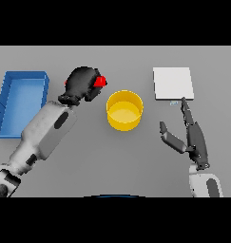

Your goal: Pick up the red beaker and tilt it to pour out 1 green nut into yellow bowl. Pick up the yellow bowl and place it on the metallic measuring scale.

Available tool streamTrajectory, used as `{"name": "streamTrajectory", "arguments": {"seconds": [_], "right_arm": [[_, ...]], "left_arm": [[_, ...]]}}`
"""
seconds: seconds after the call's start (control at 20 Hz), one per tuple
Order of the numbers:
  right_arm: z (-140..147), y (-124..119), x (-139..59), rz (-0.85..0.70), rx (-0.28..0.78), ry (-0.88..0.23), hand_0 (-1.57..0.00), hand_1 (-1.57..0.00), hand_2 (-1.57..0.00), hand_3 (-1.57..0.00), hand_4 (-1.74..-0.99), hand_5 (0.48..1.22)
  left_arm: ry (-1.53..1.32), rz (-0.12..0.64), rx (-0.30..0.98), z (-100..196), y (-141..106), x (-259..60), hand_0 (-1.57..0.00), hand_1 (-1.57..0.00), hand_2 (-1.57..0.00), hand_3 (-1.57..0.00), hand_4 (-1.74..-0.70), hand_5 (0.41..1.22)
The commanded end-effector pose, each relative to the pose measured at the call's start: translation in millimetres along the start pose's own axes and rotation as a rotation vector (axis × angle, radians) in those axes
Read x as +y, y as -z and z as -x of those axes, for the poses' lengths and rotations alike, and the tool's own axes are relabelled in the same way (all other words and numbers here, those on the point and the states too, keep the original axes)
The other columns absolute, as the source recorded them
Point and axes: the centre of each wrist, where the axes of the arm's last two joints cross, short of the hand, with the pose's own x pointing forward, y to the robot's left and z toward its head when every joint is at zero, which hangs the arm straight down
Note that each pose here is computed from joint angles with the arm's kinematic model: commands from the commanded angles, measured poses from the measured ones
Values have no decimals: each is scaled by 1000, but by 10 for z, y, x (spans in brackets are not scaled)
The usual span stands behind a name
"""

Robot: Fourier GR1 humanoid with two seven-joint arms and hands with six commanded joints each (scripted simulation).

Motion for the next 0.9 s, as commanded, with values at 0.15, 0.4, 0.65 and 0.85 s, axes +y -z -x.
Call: {"name": "streamTrajectory", "arguments": {"seconds": [0.15,0.4,0.65,0.85], "right_arm": [[0,-32,-7,5,-1,-4,1,1,1,1,-1274,704],[40,6,6,20,8,32,1,1,1,1,-1287,690],[62,-48,16,35,1,72,1,1,1,1,-1294,657],[75,-40,37,37,-4,79,1,1,1,1,-1291,640]], "left_arm": [[226,37,-56,-93,66,92,-1571,-1571,-1571,-1570,-1740,1190],[488,126,-123,-275,167,176,-1571,-1571,-1571,-1391,-1687,1211],[725,230,-248,-506,266,170,-1571,-1571,-1571,-1420,-1718,1218],[926,286,-292,-592,295,93,-1571,-1571,-1571,-1509,-1732,1220]]}}
